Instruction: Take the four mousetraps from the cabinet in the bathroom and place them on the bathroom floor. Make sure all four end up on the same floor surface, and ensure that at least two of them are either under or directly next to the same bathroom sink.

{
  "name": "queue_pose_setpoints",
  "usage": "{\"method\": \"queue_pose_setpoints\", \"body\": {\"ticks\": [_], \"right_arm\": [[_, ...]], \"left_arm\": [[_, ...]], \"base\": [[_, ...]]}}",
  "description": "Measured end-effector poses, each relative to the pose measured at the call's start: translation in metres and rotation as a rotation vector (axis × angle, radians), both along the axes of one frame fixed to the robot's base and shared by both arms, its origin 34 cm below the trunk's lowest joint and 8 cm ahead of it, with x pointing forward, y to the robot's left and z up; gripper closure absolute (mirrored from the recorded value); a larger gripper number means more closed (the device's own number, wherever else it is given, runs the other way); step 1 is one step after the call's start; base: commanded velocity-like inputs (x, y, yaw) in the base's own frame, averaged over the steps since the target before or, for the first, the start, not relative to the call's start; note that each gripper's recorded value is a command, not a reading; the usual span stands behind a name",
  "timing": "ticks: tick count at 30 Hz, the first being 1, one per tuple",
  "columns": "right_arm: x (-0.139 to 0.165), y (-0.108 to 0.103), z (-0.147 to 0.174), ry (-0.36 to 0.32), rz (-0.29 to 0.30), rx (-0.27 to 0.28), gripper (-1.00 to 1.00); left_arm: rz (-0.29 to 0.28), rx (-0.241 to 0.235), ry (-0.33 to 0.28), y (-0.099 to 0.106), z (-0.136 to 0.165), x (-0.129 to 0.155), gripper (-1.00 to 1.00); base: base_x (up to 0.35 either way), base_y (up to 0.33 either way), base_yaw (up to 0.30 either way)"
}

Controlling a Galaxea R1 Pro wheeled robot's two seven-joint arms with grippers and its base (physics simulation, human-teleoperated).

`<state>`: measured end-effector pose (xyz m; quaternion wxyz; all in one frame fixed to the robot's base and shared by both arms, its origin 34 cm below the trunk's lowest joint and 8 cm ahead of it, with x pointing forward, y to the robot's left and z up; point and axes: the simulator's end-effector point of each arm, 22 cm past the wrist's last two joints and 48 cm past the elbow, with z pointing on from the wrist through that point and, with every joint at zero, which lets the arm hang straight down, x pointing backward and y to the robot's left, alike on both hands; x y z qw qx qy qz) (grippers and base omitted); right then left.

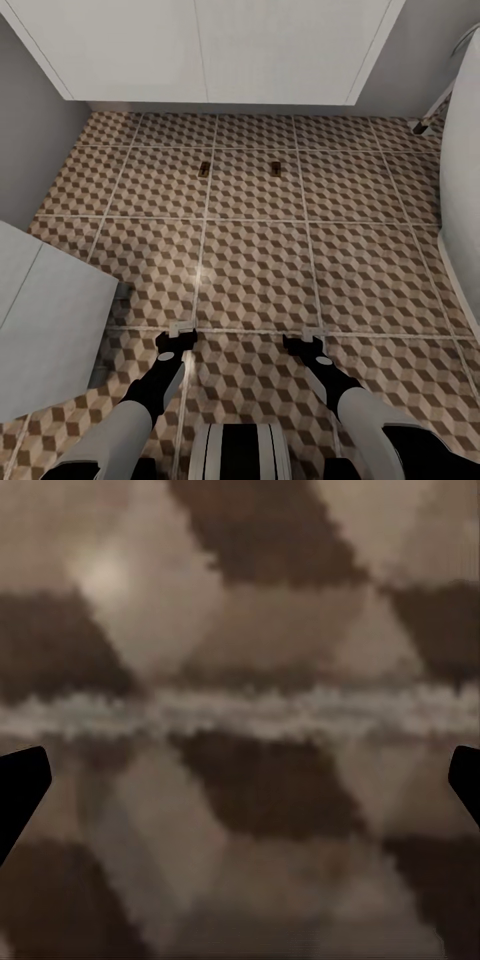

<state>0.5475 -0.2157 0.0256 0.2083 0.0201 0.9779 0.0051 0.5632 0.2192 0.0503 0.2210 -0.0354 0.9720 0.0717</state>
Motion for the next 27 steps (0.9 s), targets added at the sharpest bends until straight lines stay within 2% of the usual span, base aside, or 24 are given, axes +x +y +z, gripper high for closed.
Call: {"method": "queue_pose_setpoints", "body": {"ticks": [14, 27], "right_arm": [[0.001, 0.000, 0.000, -0.001, 0.000, 0.000, -1.00], [0.024, 0.000, 0.027, -0.054, 0.000, 0.000, -1.00]], "left_arm": [[0.001, 0.000, -0.001, 0.000, 0.000, 0.000, -1.00], [0.000, -0.001, -0.053, 0.000, 0.028, 0.023, -1.00]], "base": [[-0.007, 0.000, 0.000], [0.000, 0.000, 0.000]]}}
